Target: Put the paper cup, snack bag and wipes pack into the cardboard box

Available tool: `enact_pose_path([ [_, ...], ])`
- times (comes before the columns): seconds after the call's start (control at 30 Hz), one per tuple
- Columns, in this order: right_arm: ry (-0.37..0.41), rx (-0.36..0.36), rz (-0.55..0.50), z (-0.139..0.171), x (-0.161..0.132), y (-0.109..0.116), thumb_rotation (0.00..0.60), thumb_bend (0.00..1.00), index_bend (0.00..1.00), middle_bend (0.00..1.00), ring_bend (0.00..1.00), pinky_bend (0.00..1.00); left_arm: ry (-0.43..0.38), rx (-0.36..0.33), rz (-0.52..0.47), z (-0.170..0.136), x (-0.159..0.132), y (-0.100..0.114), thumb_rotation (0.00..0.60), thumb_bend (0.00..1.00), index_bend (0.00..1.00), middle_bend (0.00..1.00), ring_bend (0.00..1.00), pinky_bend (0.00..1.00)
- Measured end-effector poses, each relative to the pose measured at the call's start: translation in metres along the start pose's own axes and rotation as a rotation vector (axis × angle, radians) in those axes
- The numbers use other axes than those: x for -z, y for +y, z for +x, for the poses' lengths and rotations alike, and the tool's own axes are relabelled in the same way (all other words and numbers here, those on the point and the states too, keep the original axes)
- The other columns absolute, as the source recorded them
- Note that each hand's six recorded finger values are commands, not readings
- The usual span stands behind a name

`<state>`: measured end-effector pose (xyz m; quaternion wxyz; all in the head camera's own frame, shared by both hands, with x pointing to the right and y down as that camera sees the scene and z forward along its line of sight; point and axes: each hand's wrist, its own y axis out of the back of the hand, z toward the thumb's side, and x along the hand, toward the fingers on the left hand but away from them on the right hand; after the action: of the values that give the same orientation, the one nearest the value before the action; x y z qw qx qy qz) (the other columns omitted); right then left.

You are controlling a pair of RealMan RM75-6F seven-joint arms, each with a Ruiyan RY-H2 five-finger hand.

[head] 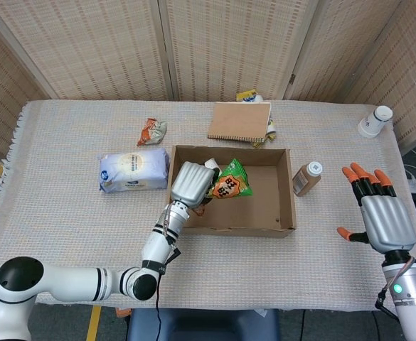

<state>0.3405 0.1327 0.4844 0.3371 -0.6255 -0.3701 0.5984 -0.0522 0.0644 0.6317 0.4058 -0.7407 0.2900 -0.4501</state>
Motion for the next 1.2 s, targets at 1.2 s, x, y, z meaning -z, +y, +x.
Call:
enact_pose_path([
  [1.2,-0.003,0.002,0.004,0.000,0.000,-0.002,0.600,0.04,0.07,0.00,0.00,0.00,0.234,0.257,0.074,-0.015,0.170,0.018,0.600,0.12,0.00,0.00,0.00,0.06],
])
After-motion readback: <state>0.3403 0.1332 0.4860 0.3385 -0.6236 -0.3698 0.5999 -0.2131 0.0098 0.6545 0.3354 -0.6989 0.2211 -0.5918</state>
